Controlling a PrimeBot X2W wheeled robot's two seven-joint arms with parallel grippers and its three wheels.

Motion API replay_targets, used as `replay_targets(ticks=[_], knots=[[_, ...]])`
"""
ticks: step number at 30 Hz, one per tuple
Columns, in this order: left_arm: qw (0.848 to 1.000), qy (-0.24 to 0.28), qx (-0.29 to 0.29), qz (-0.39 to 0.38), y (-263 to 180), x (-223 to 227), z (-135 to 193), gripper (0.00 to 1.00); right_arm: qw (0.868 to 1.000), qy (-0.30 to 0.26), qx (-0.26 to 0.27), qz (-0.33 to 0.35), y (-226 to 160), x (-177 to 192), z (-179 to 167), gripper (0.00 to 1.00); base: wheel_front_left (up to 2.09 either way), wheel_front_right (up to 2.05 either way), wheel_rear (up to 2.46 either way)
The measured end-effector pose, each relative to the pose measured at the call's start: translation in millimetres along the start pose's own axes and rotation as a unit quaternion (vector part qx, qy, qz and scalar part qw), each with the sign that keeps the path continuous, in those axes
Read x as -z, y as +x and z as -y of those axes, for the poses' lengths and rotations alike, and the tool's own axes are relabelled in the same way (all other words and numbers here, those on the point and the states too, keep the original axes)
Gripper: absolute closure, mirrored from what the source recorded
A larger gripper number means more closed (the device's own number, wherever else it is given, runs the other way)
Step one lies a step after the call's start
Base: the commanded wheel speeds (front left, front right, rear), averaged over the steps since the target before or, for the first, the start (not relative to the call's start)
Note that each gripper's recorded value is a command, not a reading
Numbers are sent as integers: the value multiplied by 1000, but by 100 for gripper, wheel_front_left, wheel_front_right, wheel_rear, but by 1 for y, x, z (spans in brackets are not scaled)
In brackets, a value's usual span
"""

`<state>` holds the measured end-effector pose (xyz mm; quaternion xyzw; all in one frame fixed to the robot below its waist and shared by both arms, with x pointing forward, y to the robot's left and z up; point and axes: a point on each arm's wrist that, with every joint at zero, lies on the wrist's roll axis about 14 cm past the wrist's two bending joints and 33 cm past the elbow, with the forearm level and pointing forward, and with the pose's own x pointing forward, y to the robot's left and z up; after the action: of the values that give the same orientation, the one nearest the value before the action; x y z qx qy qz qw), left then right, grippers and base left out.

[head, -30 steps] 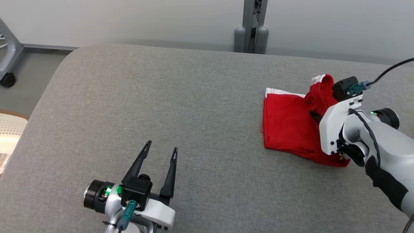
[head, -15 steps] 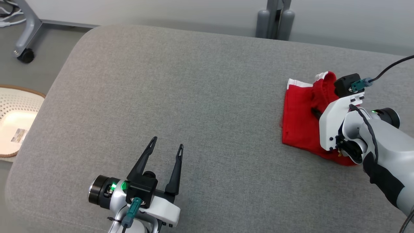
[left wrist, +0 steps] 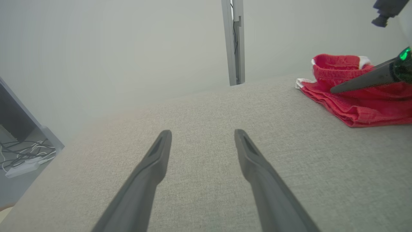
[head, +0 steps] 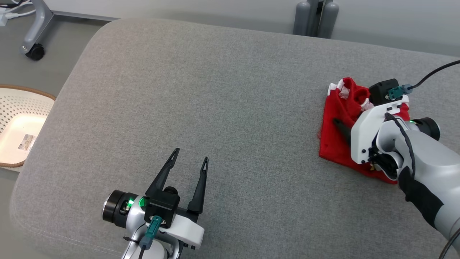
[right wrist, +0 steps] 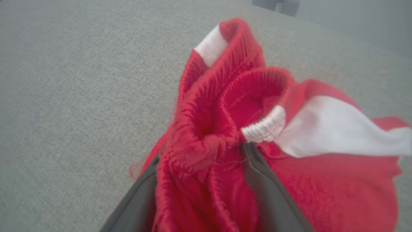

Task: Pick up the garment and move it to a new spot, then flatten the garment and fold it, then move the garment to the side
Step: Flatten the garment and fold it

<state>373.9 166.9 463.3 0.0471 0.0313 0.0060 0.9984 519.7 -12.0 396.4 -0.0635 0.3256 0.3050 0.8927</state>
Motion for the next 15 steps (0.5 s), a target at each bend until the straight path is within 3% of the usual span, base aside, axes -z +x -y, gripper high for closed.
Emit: replay_targets(ticks=[15], knots=[[1000, -6, 14, 25, -3, -16, 9, 0, 997, 9, -43, 70, -27, -35, -42, 0, 0, 0, 0]])
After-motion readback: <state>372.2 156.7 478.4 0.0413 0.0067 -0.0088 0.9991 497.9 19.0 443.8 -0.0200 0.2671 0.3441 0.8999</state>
